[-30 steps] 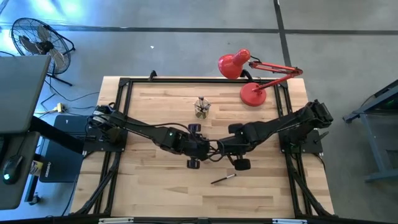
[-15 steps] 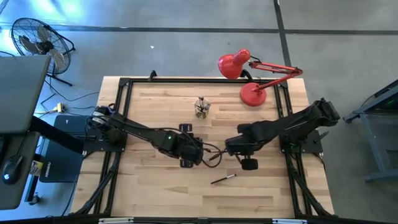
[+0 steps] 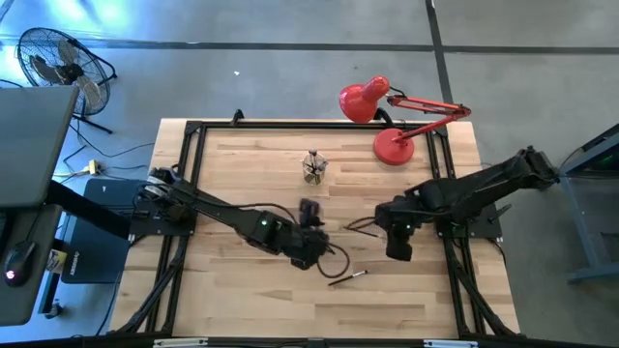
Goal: Pick & Place Makeup Brushes
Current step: Put the eyeshadow brush into the makeup brush holder
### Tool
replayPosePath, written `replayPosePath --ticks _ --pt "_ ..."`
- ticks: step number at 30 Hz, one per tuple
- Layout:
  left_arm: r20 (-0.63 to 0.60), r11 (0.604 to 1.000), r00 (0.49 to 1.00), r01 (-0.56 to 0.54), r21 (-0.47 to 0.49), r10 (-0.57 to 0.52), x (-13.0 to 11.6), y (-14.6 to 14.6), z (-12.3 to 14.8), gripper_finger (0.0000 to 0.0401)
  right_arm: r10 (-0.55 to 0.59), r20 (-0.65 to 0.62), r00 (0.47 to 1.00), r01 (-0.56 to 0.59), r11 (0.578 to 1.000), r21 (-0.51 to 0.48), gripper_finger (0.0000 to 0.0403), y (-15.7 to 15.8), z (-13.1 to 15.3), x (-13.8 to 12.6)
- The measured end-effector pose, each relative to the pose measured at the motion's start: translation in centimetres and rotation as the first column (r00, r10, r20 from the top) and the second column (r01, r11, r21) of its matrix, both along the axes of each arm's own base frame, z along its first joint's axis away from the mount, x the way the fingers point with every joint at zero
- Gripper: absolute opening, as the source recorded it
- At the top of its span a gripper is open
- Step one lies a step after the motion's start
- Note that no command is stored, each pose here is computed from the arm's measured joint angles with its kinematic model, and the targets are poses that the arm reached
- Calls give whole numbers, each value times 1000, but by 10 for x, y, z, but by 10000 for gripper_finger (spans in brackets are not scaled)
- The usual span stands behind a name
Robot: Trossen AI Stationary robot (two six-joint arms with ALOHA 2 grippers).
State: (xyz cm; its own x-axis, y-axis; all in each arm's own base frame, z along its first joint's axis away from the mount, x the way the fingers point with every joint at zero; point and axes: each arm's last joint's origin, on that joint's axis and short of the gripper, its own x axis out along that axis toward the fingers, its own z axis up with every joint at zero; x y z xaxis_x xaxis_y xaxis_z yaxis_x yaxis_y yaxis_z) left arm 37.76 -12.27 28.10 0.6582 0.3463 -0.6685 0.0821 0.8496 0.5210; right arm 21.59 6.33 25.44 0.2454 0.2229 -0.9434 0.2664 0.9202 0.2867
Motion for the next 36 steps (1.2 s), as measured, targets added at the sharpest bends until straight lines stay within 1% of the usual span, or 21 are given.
replayPosePath --ticks 3,5,7,8,9,12,14,18,20,24,28,32,36 --pt "-31 990 997 78 120 -75 6 -1 -6 159 -18 12 1000 17 997 76 0 -5 7 5" --pt "-8 979 995 104 174 -104 11 -2 -3 159 -38 25 999 35 992 121 0 -8 12 10" --pt "-1 968 996 84 235 -86 16 -2 -7 159 -81 17 997 77 986 148 0 -13 13 17" --pt "-31 958 996 85 272 -80 15 -2 -12 159 -96 9 995 93 983 160 0 -15 13 20" --pt "-42 952 996 89 292 -80 16 -2 -15 159 -106 -3 994 105 981 166 0 -16 12 24" --pt "-1 947 995 94 306 -98 25 -3 -15 158 -120 -19 993 121 976 179 0 -20 11 35" --pt "-48 930 995 104 353 -93 25 -1 -22 159 -123 -9 992 123 976 180 0 -22 10 44" --pt "-45 930 995 100 354 -90 31 2 -27 158 -132 26 991 125 975 182 0 -27 11 55" --pt "-88 925 992 115 362 -89 30 3 -33 159 -149 44 988 139 974 177 0 -30 15 58" --pt "-62 928 994 105 357 -89 33 2 -32 159 -172 90 981 155 972 174 0 -35 18 61" --pt "-77 916 994 103 388 -79 35 4 -37 159 -166 119 979 141 971 196 0 -35 20 63" --pt "-66 924 995 98 370 -79 37 10 -34 159 -160 126 979 132 969 207 0 -34 21 64" --pt "-57 921 997 67 383 -49 39 17 -34 159 -161 122 979 133 969 206 0 -34 20 64"
